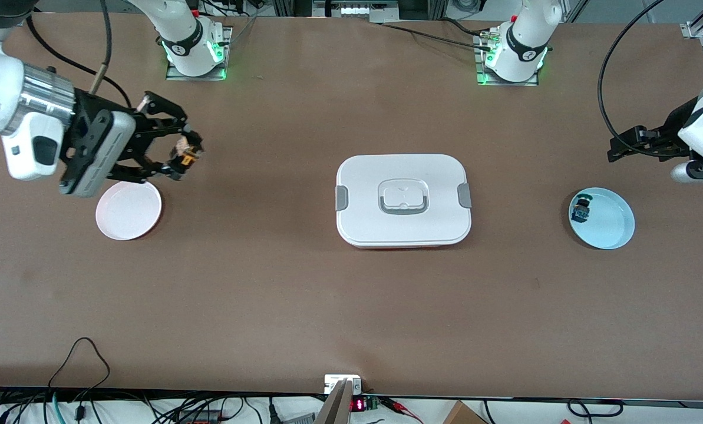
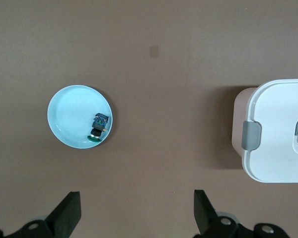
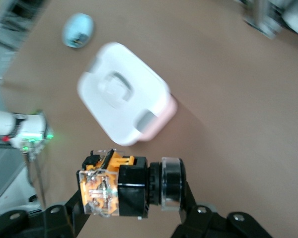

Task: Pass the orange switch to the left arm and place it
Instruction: 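Lift the orange switch with the right gripper and carry it over the box, then hold the switch above the box while the left gripper reaches toward it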

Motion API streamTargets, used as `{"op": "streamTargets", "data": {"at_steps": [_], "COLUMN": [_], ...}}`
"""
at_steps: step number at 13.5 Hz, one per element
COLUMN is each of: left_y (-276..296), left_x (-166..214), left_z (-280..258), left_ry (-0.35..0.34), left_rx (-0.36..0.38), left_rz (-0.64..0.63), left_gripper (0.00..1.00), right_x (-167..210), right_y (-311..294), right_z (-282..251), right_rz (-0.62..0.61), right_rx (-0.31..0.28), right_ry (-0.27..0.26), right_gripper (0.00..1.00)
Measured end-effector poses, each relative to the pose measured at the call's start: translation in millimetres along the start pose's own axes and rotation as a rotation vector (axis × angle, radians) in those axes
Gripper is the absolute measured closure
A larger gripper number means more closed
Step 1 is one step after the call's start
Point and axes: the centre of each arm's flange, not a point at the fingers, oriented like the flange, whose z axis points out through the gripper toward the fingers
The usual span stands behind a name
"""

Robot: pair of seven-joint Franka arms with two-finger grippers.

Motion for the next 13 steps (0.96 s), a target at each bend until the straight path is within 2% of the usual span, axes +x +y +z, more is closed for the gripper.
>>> {"op": "streamTargets", "data": {"at_steps": [4,5,8,9,11,13], "left_y": [0,-1,-3,-3,-4,-1], "left_x": [0,0,0,0,-3,-3], "left_z": [-3,-5,-7,-8,-4,6], "left_ry": [0.007,0.011,0.015,0.015,-0.026,-0.077], "left_rx": [0.0,0.0,-0.009,-0.033,-0.064,-0.091], "left_rz": [0.0,-0.002,-0.007,-0.011,-0.015,-0.012], "left_gripper": [0.0,0.0,0.0,0.0,0.0,0.0], "right_x": [22,28,50,58,73,81], "right_y": [4,1,-25,-35,-46,-53], "right_z": [59,73,107,120,147,173], "right_rz": [-0.227,-0.269,-0.407,-0.444,-0.493,-0.542], "right_rx": [0.232,0.261,0.283,0.298,0.308,0.313], "right_ry": [0.167,0.208,0.295,0.341,0.444,0.508], "right_gripper": [0.27,0.27,0.27,0.27,0.27,0.27]}}
